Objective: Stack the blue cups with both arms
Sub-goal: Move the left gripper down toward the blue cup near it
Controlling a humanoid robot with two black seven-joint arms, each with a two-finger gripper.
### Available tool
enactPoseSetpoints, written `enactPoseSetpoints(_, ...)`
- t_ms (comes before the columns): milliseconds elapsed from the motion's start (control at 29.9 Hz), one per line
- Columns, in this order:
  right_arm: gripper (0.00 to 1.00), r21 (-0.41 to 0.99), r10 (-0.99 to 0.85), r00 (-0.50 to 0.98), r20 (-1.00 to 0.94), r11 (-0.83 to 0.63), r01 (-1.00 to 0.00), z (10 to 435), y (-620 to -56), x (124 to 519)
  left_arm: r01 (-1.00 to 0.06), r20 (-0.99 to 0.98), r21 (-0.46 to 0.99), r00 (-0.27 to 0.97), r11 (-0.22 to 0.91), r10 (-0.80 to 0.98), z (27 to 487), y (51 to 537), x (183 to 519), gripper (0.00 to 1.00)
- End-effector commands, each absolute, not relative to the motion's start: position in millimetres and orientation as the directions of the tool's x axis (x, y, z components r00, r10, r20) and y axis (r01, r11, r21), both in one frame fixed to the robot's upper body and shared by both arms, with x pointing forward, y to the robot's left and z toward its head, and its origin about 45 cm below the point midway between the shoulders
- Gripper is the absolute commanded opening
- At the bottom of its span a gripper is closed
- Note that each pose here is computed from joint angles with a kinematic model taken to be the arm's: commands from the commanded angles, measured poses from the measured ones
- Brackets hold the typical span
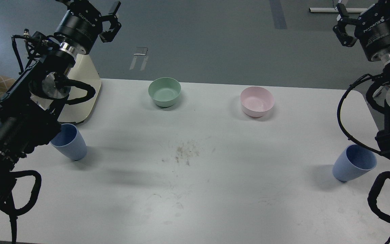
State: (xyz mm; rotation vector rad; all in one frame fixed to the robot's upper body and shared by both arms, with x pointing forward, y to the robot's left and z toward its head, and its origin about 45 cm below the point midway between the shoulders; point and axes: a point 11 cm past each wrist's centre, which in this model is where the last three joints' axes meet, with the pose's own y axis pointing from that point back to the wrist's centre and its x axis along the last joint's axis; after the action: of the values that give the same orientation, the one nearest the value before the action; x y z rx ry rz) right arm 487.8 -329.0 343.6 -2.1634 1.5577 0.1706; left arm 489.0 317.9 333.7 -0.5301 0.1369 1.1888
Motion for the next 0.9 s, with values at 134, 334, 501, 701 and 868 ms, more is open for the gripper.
enactPoseSetpoints(134,1.0,-0.296,-0.864,0.353,-0.359,-0.253,-0.921,344,-327,488,-0.909,-0.373,-0.318,0.382,0.271,0.846,333,316,488,0.98)
enactPoseSetpoints(334,1.0,-0.303,-0.866,0.354,-0.353,-0.252,-0.919,349,-329,489,-0.909,-0.375,-0.328,0.376,0.258,0.847,339,320,490,0.98)
enactPoseSetpoints(501,1.0,-0.295,-0.87,0.344,-0.353,-0.245,-0.923,346,-334,487,-0.903,-0.377,-0.337,0.388,0.266,0.841,340,320,489,0.98)
enactPoseSetpoints(701,1.0,-0.291,-0.87,0.342,-0.354,-0.245,-0.925,342,-334,486,-0.896,-0.371,-0.338,0.409,0.289,0.834,338,321,485,0.97)
enactPoseSetpoints(868,1.0,-0.301,-0.874,0.345,-0.341,-0.247,-0.921,337,-336,475,-0.898,-0.347,-0.336,0.397,0.283,0.85,341,336,482,0.98)
